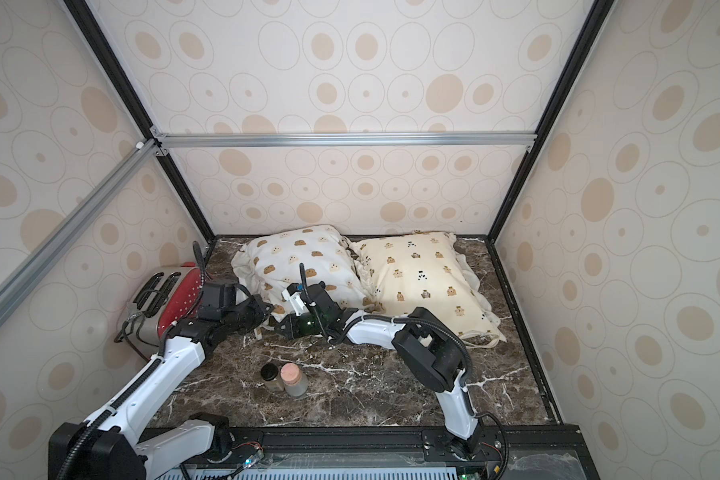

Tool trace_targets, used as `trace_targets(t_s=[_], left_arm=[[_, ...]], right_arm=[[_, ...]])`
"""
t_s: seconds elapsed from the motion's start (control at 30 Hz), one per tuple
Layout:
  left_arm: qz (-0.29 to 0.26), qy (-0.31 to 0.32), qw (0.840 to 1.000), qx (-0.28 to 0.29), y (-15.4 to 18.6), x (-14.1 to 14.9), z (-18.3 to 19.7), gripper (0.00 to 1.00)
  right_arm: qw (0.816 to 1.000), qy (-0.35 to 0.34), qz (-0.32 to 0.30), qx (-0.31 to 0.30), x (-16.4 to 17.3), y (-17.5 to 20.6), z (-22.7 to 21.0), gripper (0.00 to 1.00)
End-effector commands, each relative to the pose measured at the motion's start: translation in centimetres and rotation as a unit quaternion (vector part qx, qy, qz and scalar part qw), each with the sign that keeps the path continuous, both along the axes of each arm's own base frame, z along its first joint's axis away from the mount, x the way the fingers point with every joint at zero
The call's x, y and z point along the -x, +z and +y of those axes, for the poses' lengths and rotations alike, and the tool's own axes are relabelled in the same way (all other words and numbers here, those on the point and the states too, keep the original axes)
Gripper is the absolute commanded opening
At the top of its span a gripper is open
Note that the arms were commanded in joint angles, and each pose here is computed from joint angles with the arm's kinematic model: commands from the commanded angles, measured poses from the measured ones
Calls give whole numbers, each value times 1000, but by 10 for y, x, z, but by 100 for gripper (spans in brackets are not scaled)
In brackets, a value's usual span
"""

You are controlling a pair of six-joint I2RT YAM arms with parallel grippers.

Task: Zip up pillowcases
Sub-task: Zip the zipper on the pillowcase.

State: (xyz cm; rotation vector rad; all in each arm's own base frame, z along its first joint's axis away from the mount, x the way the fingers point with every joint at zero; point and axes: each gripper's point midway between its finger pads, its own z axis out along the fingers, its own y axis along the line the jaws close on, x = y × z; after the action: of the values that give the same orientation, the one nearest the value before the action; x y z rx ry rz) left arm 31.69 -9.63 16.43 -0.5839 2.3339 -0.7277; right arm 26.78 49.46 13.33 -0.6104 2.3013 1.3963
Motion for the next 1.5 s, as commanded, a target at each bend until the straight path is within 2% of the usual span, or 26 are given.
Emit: trace_targets(t_s=[0.0,0.67,1.13,1.47], left_arm=[[-26,8,1000,-7,16,-5,3,0],[-39,59,997,-17,28,1,31,0],[-39,96,993,-48,32,2,60,0],[-44,125,989,-70,37,0,74,0]], right_arm=[[1000,-6,-13,-1,2,18,-3,0],[997,-31,21,72,6,-8,-28,0],[991,-66,35,113,4,-28,-69,0],[983,-110,32,143,1,-43,-113,0]])
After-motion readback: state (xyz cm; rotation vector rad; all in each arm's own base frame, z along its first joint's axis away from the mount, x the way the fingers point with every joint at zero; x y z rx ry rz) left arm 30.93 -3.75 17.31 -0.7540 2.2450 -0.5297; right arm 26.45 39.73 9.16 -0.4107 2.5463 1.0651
